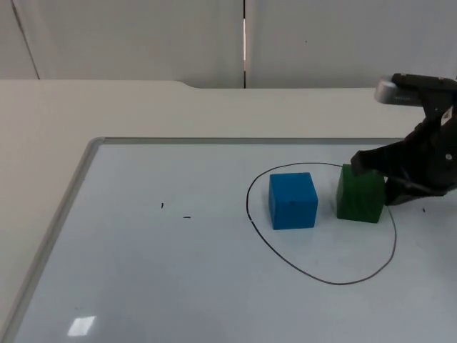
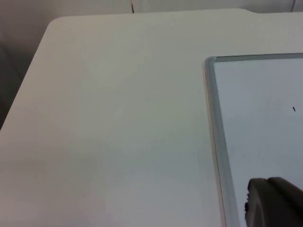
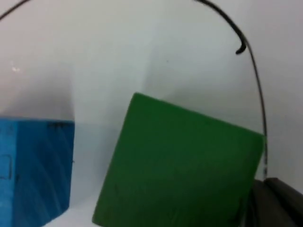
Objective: Push the two cubes into the marked area.
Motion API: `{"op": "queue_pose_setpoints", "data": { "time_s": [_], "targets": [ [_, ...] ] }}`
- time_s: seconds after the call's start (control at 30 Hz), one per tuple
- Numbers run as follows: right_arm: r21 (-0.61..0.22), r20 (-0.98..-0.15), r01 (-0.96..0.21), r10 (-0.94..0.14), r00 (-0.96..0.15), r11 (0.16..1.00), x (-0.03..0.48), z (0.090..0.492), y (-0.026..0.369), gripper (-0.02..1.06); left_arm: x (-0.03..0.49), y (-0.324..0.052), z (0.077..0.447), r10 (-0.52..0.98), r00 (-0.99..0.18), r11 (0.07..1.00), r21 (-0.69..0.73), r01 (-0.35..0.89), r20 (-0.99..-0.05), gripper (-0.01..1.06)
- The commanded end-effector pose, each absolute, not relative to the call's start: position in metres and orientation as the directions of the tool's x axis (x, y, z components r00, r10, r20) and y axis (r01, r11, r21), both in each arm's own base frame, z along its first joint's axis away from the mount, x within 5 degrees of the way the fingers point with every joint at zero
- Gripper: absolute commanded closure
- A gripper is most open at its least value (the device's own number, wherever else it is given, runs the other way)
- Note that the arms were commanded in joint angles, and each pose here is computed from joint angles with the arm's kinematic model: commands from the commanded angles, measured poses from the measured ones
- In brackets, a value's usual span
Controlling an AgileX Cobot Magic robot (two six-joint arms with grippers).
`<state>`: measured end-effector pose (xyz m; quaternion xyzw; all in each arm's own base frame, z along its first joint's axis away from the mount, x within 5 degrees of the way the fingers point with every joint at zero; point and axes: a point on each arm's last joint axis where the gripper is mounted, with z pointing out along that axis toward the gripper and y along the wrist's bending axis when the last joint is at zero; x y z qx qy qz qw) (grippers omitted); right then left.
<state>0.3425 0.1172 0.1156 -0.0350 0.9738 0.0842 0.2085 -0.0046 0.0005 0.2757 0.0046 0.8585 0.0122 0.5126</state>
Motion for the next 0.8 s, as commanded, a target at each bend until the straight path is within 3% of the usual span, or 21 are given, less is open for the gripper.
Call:
{"op": "queue_pose_setpoints", "data": {
  "time_s": [0.0, 0.77],
  "targets": [
    [0.153, -0.434, -0.109, -0.032, -0.9, 0.982, 0.3446, 0.1164, 0.1202, 1.04, -0.005, 0.0009, 0.2747, 0.02, -0.474, 1.0, 0.028, -0.01, -0.88, 1.05],
    [0.156, -0.505, -0.118, -0.023, -0.863, 0.981, 0.351, 0.1199, 0.121, 1.04, -0.005, 0.0009, 0.2747, 0.02, -0.474, 1.0, 0.028, -0.01, -0.88, 1.05]
  ]
}}
